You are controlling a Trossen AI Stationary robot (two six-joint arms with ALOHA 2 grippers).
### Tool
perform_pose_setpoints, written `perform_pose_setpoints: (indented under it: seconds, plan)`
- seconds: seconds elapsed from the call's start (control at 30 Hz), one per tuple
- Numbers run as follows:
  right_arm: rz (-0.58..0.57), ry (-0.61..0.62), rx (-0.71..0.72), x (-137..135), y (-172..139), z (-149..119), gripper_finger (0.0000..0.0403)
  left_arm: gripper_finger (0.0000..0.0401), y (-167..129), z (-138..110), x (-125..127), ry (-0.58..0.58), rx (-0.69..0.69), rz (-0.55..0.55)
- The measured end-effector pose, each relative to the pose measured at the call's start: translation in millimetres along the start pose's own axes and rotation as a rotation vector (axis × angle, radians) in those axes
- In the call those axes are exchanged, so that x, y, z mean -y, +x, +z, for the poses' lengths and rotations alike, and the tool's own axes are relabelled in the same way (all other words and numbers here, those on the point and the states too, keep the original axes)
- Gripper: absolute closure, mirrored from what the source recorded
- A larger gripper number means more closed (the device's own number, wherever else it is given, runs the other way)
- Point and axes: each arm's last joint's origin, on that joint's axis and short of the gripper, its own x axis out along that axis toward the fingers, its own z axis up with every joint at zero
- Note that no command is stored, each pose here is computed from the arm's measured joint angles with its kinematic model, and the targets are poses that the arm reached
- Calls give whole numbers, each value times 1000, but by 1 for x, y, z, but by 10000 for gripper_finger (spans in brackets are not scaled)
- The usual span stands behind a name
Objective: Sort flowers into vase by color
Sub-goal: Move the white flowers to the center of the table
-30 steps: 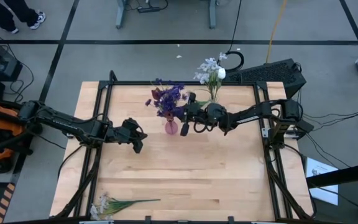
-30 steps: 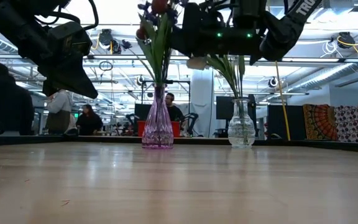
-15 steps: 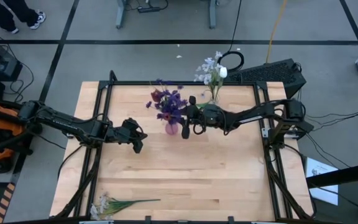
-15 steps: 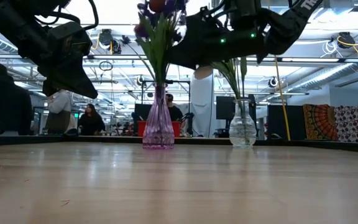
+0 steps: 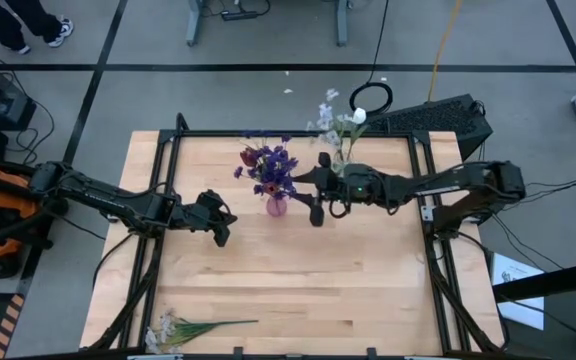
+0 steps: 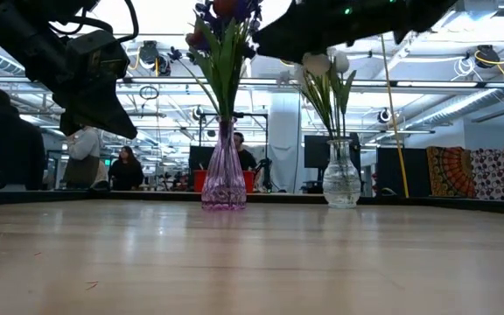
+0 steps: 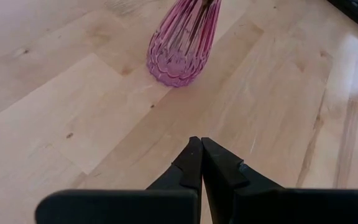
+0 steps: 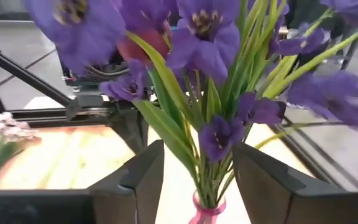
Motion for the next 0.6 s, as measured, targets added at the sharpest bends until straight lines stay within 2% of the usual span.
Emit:
perform_pose_setpoints:
  seconds: [0.3, 0.6]
  plan:
    - [66, 86, -28, -17, -34, 21, 261, 388, 0, 0, 0, -27, 1, -3]
    - [139, 132, -55, -34, -64, 33, 328, 388, 0, 2, 2, -36, 18, -21]
